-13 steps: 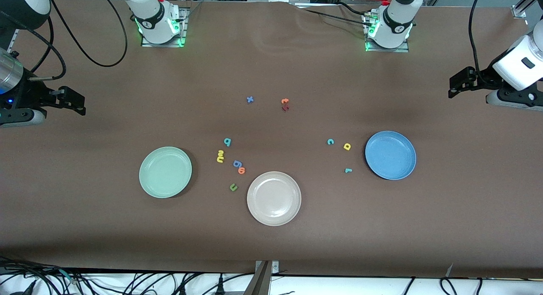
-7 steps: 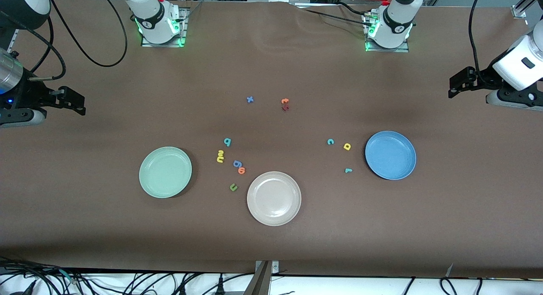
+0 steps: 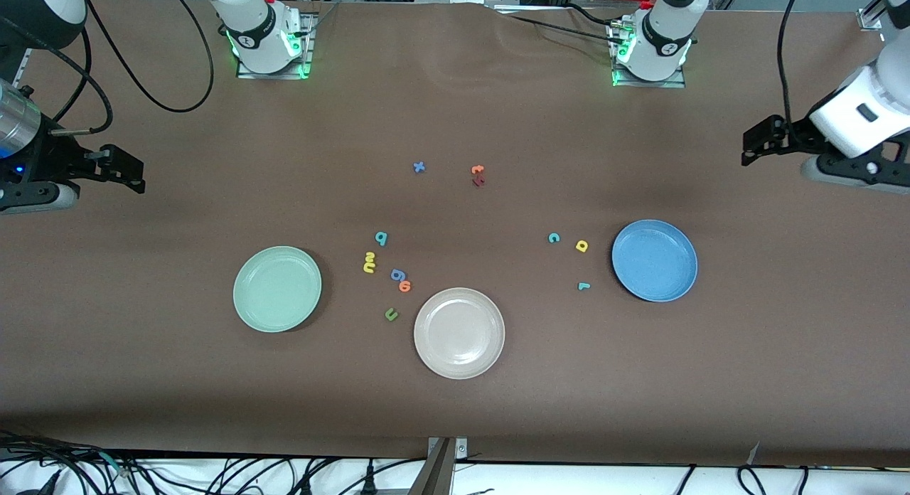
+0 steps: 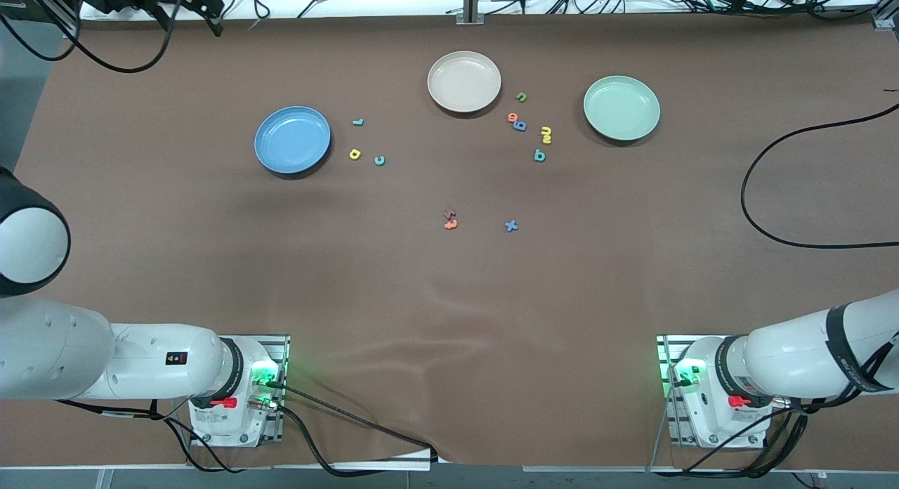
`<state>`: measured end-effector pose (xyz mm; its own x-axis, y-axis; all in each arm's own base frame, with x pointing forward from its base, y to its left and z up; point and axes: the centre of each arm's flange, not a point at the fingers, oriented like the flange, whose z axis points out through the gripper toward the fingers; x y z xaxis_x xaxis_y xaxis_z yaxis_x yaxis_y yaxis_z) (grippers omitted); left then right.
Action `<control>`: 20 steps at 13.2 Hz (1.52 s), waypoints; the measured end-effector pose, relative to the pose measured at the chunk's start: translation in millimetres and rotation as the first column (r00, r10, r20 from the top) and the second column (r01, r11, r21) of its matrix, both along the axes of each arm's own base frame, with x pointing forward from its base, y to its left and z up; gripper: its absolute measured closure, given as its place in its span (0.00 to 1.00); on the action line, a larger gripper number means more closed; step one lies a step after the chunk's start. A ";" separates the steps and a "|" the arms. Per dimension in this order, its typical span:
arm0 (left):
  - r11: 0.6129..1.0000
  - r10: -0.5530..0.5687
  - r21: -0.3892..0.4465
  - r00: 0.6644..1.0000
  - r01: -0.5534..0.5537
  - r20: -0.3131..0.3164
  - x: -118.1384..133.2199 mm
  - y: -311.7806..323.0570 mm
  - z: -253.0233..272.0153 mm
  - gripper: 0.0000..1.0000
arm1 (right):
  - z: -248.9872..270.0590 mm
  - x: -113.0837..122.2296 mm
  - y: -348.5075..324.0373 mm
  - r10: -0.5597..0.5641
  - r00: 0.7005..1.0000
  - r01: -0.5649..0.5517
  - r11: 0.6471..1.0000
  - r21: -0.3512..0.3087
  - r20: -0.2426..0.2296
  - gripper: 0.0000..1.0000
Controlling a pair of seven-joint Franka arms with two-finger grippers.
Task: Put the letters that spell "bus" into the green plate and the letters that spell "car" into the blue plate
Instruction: 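Reach the left gripper to the teal L while the right gripper approaches letters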
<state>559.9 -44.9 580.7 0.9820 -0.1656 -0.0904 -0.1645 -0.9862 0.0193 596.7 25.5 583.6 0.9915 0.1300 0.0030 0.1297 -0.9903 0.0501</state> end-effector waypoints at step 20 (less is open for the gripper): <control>0.802 -0.587 -0.088 0.807 0.591 0.064 120.5 -150.4 -360.1 0.00 | -62.7 10.7 67.0 -0.004 1.000 0.004 1.000 0.009 0.000 0.00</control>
